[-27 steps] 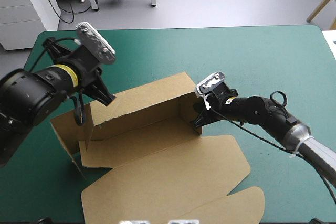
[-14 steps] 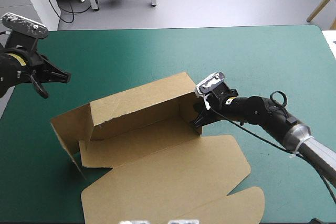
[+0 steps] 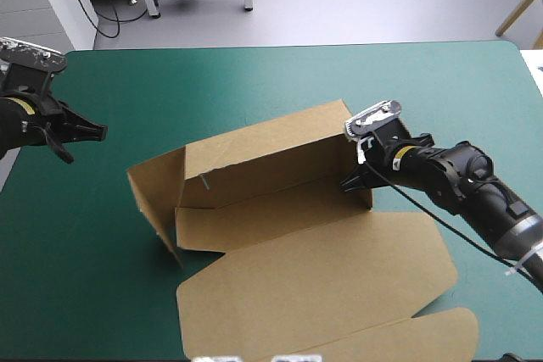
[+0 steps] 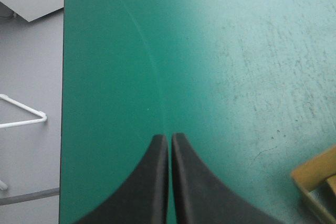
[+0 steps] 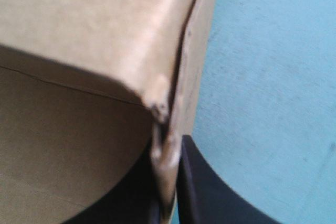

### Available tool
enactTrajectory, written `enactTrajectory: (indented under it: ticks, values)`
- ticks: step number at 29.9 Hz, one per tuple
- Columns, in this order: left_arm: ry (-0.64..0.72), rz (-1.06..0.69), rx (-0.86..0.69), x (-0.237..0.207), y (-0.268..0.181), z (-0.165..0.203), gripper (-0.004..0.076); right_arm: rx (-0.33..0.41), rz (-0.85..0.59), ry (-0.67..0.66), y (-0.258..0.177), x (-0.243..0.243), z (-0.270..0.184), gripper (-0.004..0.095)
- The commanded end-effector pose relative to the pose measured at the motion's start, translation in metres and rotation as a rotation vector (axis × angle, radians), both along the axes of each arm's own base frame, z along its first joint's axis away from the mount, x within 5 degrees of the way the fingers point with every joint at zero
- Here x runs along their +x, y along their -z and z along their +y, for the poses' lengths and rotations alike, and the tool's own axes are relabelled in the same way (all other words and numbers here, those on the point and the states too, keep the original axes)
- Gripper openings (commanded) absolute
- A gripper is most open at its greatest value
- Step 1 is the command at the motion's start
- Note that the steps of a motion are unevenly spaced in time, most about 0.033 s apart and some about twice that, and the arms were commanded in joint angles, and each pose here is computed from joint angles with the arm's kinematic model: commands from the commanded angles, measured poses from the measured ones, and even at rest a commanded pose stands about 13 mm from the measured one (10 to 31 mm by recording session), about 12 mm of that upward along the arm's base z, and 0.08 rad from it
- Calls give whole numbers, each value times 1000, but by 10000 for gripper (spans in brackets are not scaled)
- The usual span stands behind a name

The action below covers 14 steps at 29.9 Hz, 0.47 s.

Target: Fold the box

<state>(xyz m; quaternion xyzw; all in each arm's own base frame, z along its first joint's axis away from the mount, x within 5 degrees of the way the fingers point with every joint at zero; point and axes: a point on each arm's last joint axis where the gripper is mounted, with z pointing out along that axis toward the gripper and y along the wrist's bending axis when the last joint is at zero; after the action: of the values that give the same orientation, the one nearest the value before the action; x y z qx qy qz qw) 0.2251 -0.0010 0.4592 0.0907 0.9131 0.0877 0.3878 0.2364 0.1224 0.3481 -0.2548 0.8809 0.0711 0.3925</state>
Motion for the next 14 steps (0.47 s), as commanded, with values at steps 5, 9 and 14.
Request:
enactTrajectory:
  ticks: [5, 9, 14]
  values:
    - [4, -137, -5, -6, -19, 0, 6, -5, 12, 141, -46, -9, -16, -19]
    - [8, -167, -5, -5, -21, 0, 5, 49, 96, 209, -39, 3, -23, -20]
    - [9, -172, 0, -4, -22, 0, 6, 100, 254, 217, -14, 29, -33, -19]
